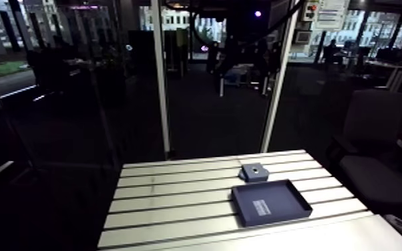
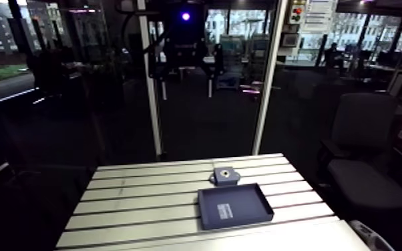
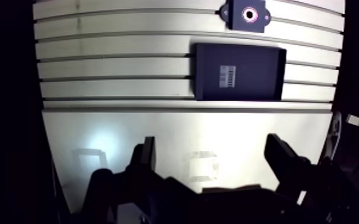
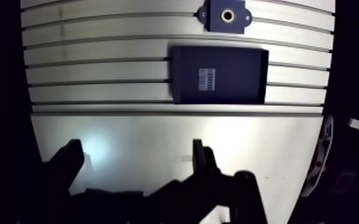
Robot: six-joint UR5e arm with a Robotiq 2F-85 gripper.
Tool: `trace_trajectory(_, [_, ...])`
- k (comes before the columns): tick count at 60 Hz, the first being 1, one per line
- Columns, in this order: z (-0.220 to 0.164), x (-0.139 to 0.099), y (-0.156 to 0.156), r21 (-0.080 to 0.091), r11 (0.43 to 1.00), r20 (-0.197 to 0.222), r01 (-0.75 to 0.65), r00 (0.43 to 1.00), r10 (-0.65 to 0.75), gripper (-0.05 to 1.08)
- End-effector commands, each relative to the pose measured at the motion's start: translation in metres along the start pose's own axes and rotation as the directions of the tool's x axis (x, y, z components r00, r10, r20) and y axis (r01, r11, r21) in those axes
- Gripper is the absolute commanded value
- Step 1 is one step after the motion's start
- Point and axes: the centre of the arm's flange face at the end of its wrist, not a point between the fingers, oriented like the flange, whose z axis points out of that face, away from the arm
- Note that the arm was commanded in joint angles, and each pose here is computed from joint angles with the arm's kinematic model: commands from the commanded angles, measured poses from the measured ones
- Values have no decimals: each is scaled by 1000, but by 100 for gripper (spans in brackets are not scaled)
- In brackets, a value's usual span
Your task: Pick up the bearing and press it into the housing until flush.
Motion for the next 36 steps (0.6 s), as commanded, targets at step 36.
trace_trajectory(36, [-1, -3, 3, 2, 1000, -5, -7, 1000, 7, 1])
